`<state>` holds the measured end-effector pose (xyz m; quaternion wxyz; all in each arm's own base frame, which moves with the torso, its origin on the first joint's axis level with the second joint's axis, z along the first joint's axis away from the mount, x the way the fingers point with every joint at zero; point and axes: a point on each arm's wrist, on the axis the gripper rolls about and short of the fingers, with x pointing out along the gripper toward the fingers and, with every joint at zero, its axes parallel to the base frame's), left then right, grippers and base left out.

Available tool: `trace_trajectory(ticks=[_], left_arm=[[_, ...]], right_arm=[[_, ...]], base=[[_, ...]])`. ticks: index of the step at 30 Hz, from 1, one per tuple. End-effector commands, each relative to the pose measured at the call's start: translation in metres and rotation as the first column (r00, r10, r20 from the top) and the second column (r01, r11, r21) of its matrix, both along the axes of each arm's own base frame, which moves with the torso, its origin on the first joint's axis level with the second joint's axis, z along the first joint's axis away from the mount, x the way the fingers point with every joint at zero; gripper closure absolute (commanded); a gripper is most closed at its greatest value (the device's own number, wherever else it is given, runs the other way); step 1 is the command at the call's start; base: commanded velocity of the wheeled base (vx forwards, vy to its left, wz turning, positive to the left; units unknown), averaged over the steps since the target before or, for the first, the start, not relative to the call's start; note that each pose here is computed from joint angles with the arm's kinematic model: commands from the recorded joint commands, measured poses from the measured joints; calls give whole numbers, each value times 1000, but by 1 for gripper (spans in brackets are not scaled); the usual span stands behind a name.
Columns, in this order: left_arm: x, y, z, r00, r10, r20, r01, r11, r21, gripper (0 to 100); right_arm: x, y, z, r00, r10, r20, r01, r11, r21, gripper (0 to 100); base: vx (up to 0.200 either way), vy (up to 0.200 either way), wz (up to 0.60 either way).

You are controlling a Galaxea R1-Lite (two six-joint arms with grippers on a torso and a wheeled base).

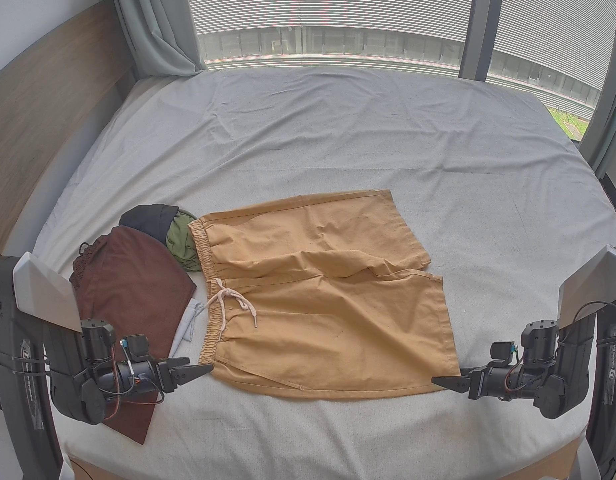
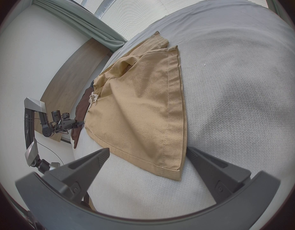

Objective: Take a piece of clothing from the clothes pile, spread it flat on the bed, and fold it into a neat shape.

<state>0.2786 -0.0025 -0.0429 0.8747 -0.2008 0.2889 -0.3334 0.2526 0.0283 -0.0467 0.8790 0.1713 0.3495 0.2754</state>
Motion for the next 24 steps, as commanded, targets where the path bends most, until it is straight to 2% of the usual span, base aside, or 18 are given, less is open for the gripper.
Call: trace_trajectory(ticks=[1,7,12,23,24], left_arm=[[0,-3,-11,999,-12,-32,12,1000,-3,0],[3,-7,-14,999,-26,-35,25,1000,-8,0],[15,-10,-17,999,-35,2,35,999,-5,0],[19,-16,-25,998,-55,-3,55,998,-7,0],[19,-16,-25,998,-56,-3,56,998,-7,100]], right_arm=[[1,0,-1,1000,-2,0,2,1000,0,0],[2,-2,-1,1000,-8,3,8,1000,-1,0],[2,-1,-1,1000,-6,4,6,1000,0,0],[3,-1,0,1000,-8,8,8,1000,2,0],[4,-1,0,1000,-8,10,8,1000,2,0]], base=[[0,0,0],[0,0,0],[0,0,0],[0,0,0],[0,0,0]])
